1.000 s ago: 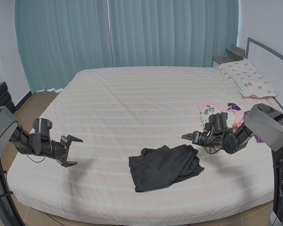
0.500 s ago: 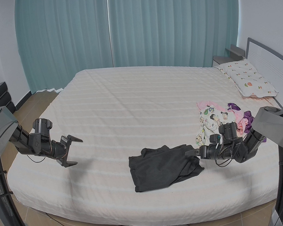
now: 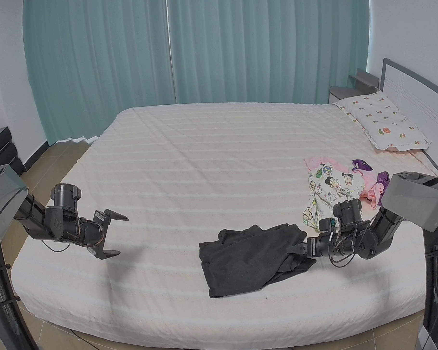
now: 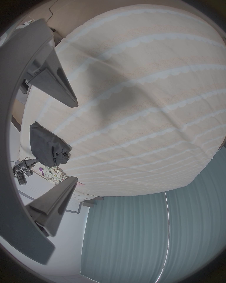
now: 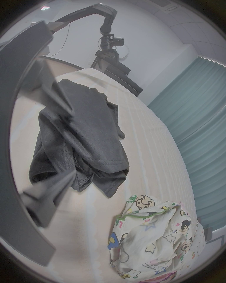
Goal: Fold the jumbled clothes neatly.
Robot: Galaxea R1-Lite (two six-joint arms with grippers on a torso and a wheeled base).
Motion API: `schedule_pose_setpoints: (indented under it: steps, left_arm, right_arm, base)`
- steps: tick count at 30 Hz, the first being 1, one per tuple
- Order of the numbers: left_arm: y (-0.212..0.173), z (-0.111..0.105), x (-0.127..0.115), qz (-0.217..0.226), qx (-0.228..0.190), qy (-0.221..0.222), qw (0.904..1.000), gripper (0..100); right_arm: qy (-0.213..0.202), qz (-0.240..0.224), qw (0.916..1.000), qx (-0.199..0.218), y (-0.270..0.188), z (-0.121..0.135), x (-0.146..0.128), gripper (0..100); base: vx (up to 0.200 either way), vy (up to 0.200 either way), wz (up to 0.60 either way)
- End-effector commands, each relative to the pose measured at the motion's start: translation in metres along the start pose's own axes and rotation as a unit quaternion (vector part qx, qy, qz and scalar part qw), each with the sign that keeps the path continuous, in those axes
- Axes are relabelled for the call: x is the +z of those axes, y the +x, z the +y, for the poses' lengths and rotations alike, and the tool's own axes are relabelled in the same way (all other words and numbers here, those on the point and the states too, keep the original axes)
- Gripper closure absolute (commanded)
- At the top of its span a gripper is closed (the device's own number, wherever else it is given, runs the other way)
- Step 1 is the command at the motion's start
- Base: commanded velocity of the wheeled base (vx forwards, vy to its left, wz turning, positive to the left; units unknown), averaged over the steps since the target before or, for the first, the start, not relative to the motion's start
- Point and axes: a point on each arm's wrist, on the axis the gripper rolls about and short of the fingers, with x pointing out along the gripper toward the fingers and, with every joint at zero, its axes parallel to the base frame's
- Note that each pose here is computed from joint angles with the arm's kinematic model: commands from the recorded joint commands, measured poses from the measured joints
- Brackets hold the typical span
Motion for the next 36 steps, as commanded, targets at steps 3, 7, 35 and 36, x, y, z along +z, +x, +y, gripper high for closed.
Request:
schedule_pose_setpoints:
  steps: [3, 7, 35, 36]
  left_arm:
    - [0.000, 0.000, 0.000, 0.000, 0.000, 0.000, 1.0000, 0]
    - [0.000, 0.000, 0.000, 0.000, 0.000, 0.000, 1.0000, 0]
    - [0.000, 0.000, 0.000, 0.000, 0.000, 0.000, 1.0000, 0]
    - [0.000, 0.000, 0.000, 0.000, 0.000, 0.000, 1.0000, 0]
  right_arm:
    - [-0.007, 0.010, 0.9999, -0.005, 0.003, -0.008, -0.009, 100]
    - [-0.006, 0.007, 0.9999, -0.005, 0.001, -0.008, -0.008, 100]
    - [0.029, 0.022, 0.9993, -0.006, -0.045, -0.014, -0.012, 0]
    - [0.028, 0.026, 0.9993, -0.006, -0.045, -0.014, -0.012, 0]
  base:
    - [0.000, 0.000, 0.00]
    - [0.000, 0.000, 0.00]
    - [0.000, 0.000, 0.00]
    - [0.000, 0.000, 0.00]
